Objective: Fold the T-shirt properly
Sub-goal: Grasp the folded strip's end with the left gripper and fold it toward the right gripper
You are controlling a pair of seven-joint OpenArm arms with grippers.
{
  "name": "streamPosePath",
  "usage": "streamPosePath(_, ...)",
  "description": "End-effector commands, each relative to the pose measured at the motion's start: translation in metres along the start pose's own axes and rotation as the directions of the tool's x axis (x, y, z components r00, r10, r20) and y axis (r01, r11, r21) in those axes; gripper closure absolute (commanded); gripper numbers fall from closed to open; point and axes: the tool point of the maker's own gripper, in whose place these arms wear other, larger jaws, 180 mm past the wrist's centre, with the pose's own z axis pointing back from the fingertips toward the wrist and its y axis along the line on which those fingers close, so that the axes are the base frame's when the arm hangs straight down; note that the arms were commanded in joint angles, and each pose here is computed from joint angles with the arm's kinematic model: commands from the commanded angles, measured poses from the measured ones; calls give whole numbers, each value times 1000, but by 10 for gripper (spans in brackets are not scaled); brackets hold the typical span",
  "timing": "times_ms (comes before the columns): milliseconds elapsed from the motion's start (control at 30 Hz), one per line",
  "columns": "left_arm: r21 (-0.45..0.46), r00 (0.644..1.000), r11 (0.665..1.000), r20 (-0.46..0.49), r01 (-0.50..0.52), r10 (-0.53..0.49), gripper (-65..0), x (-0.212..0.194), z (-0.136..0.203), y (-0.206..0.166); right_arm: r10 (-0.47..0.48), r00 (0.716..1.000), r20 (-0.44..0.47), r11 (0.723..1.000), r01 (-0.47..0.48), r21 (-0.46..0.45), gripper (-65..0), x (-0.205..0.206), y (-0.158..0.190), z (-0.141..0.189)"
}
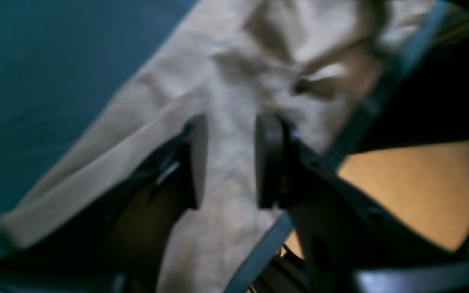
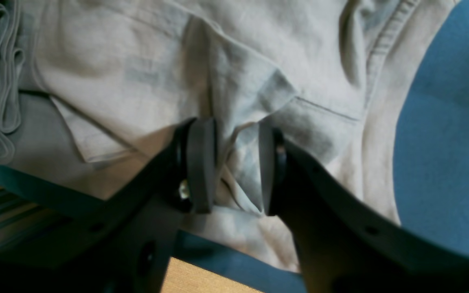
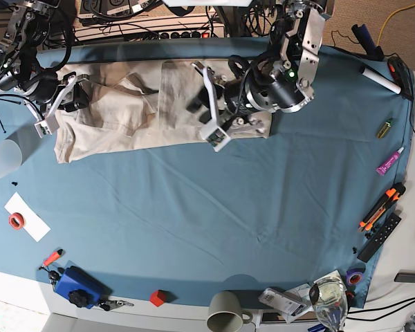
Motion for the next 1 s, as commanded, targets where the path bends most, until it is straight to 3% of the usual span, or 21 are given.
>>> streamPosePath(0, 2, 999, 1000, 43, -2, 2, -166, 9, 6, -1, 25, 998, 51, 1000, -25, -9, -187, 16, -4, 8)
streamPosePath(267, 38, 993, 994, 51, -105, 103, -165, -18, 32, 18, 39, 994, 100, 999, -40, 3, -187, 37, -5, 12)
streamPosePath(500, 35, 986, 986, 41, -160, 159, -165, -33, 39, 20, 58, 997, 48, 997, -55, -53, -194, 32, -16, 12)
streamPosePath(633, 28, 984, 984, 30, -178, 177, -165, -41, 39, 15, 71, 997, 33, 994, -68, -90, -336, 29, -23, 12)
streamPosePath(767, 22, 980, 980, 6, -200, 200, -165, -52, 39, 10, 46, 998, 38, 994, -42, -105, -356, 31, -26, 13)
streamPosePath(833, 19, 978, 978, -4, -209, 209, -165, -57, 40, 7, -8, 998, 66, 992, 16, -122, -356, 39, -30, 15)
streamPosePath(967, 18, 977, 977, -8, -211, 212, -165, -58, 40, 6, -27, 983, 184, 981, 61, -183, -356, 69, -52, 35)
